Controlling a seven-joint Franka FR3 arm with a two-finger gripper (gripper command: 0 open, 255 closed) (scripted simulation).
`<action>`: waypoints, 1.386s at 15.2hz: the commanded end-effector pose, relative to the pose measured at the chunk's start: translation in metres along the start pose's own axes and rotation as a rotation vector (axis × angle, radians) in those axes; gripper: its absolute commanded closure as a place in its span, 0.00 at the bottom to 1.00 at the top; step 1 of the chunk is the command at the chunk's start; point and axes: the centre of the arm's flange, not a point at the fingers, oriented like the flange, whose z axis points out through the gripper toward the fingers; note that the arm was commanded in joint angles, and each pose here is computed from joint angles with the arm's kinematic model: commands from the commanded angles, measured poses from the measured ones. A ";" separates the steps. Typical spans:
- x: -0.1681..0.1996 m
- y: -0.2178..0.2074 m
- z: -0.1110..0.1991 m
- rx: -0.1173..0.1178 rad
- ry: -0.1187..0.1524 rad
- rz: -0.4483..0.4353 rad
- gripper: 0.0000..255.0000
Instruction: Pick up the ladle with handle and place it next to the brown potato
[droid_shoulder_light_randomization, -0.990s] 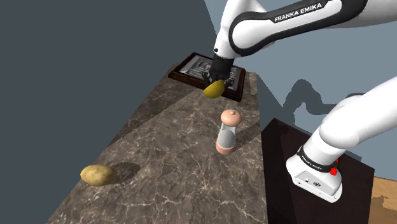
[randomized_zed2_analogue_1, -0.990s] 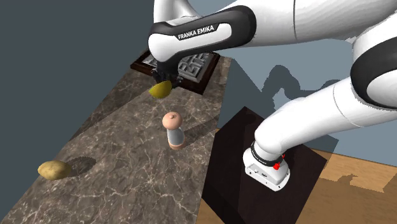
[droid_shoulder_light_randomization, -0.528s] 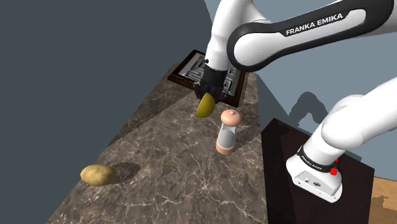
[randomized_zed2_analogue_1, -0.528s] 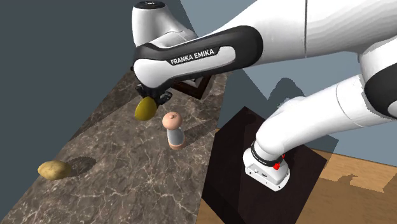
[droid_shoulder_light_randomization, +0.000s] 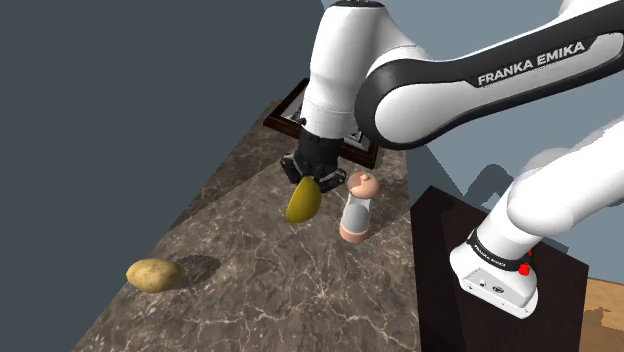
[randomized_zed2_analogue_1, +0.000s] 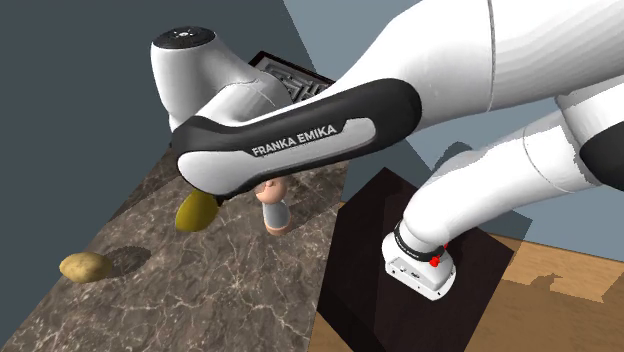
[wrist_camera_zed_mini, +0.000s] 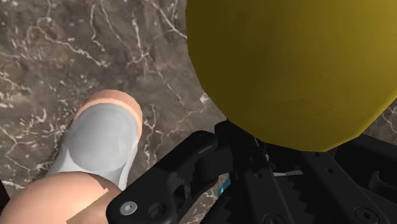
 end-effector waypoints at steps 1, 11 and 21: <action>-0.025 -0.001 0.004 0.000 0.000 0.002 1.00; -0.156 -0.017 0.017 0.000 0.000 0.002 1.00; -0.253 -0.028 0.037 0.000 0.000 0.002 1.00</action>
